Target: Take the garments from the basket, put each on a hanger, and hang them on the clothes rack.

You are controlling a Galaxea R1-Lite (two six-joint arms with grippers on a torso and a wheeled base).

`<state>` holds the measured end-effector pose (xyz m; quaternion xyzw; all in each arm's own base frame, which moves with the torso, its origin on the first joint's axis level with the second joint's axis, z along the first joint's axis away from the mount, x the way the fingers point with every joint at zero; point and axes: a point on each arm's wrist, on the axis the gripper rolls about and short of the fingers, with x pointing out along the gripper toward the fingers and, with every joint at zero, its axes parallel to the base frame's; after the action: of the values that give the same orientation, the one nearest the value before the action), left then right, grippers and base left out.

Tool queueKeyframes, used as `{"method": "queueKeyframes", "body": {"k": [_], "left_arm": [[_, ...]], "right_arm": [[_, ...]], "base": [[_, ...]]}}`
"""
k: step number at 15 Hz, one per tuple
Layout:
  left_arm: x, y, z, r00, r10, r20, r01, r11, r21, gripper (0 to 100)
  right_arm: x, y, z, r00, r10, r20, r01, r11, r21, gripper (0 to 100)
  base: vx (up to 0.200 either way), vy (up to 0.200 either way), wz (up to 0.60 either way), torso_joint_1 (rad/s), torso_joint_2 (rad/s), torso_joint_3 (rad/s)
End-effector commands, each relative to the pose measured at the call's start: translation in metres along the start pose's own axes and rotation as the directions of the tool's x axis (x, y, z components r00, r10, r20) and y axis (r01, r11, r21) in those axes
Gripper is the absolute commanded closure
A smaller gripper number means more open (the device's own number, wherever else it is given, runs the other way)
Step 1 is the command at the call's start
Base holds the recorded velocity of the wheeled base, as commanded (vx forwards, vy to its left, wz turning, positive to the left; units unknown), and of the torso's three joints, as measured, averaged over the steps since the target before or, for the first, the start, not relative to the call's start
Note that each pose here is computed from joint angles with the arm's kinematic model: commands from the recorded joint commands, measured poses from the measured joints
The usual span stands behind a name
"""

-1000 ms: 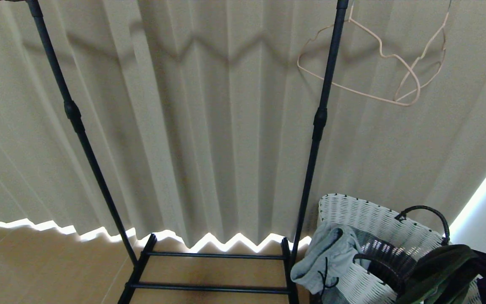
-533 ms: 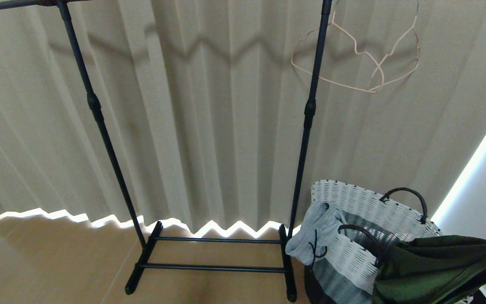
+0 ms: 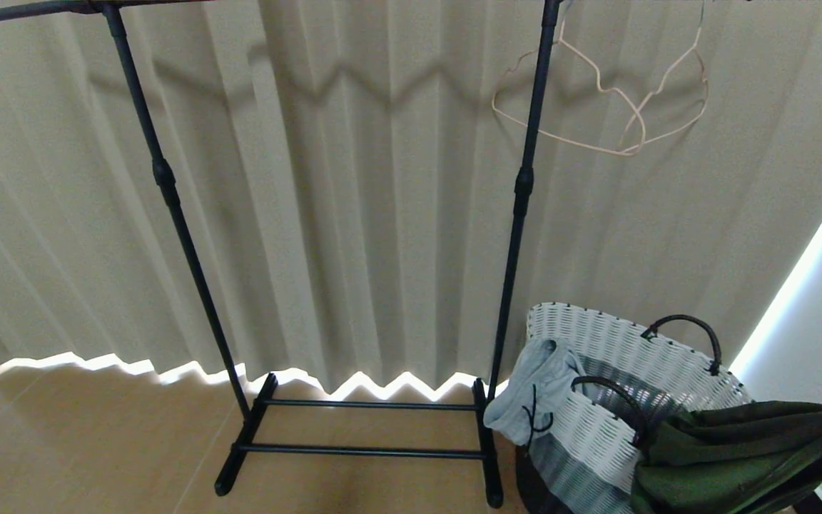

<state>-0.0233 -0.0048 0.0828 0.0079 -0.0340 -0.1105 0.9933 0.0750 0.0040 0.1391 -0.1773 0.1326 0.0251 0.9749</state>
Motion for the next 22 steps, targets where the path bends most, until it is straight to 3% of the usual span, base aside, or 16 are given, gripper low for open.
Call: {"method": "queueKeyframes", "body": {"k": [1, 5, 8, 10, 13, 14, 16, 17, 18, 20, 22], "left_arm": [[0.0, 0.0, 0.0, 1.0, -0.001, -0.001, 0.001, 1.0, 0.0, 0], [0.0, 0.0, 0.0, 1.0, -0.002, -0.001, 0.002, 1.0, 0.0, 0], [0.0, 0.0, 0.0, 1.0, 0.001, -0.004, -0.001, 1.0, 0.015, 0], [0.0, 0.0, -0.001, 1.0, 0.004, -0.006, -0.003, 0.995, 0.099, 0], [0.0, 0.0, -0.001, 1.0, -0.007, -0.007, 0.008, 0.968, 0.252, 0], [0.0, 0.0, -0.001, 1.0, -0.024, -0.007, 0.025, 0.96, 0.279, 0], [0.0, -0.001, -0.001, 0.999, -0.034, -0.006, 0.035, 0.963, 0.269, 0], [0.0, -0.001, -0.001, 0.999, -0.034, -0.006, 0.035, 0.967, 0.251, 0], [0.0, -0.001, 0.0, 0.999, -0.036, -0.003, 0.036, 0.984, 0.175, 0], [0.0, -0.001, 0.003, 0.999, -0.04, 0.027, 0.038, 0.996, 0.081, 0], [-0.004, -0.004, 0.021, 0.985, -0.144, 0.093, 0.139, 0.988, 0.06, 0]], "right_arm": [[0.0, 0.001, 0.0, 1.0, 0.014, 0.0, -0.014, 1.0, -0.005, 100], [0.001, 0.001, 0.001, 1.0, 0.022, 0.005, -0.022, 1.0, -0.005, 100], [0.002, 0.003, 0.015, 0.992, 0.109, 0.071, -0.108, 0.994, -0.022, 100], [0.002, 0.007, 0.02, 0.98, 0.173, 0.098, -0.17, 0.985, -0.039, 100], [0.006, 0.01, 0.041, 0.957, 0.241, 0.162, -0.239, 0.97, -0.033, 100], [0.009, 0.01, 0.051, 0.949, 0.261, 0.177, -0.263, 0.965, -0.013, 100], [0.017, 0.013, 0.078, 0.909, 0.345, 0.234, -0.365, 0.93, 0.047, 100], [0.019, 0.013, 0.083, 0.901, 0.359, 0.245, -0.383, 0.922, 0.056, 100], [0.02, 0.016, 0.096, 0.871, 0.405, 0.279, -0.442, 0.894, 0.079, 100], [0.022, 0.026, 0.112, 0.815, 0.488, 0.311, -0.544, 0.83, 0.124, 100], [0.024, 0.036, 0.128, 0.766, 0.549, 0.334, -0.627, 0.755, 0.195, 100]], "base": [[0.0, 0.2, 0.0, 0.002, 0.0, 0.007], [0.0, 0.15, 0.0, 0.004, 0.0, -0.002], [0.0, 0.0, 0.0, 0.0, 0.0, 0.0], [0.0, 0.0, 0.0, 0.0, 0.0, 0.0], [0.0, 0.0, 0.0, 0.0, 0.0, 0.0], [0.0, 0.0, 0.0, 0.0, 0.0, 0.0], [0.0, 0.0, 0.0, 0.0, 0.0, 0.0], [0.0, 0.0, 0.0, 0.0, 0.0, 0.0], [0.0, 0.0, 0.0, 0.0, 0.0, 0.0], [0.0, 0.0, 0.0, 0.0, 0.0, 0.0], [0.0, 0.0, 0.0, 0.0, 0.0, 0.0]]}}
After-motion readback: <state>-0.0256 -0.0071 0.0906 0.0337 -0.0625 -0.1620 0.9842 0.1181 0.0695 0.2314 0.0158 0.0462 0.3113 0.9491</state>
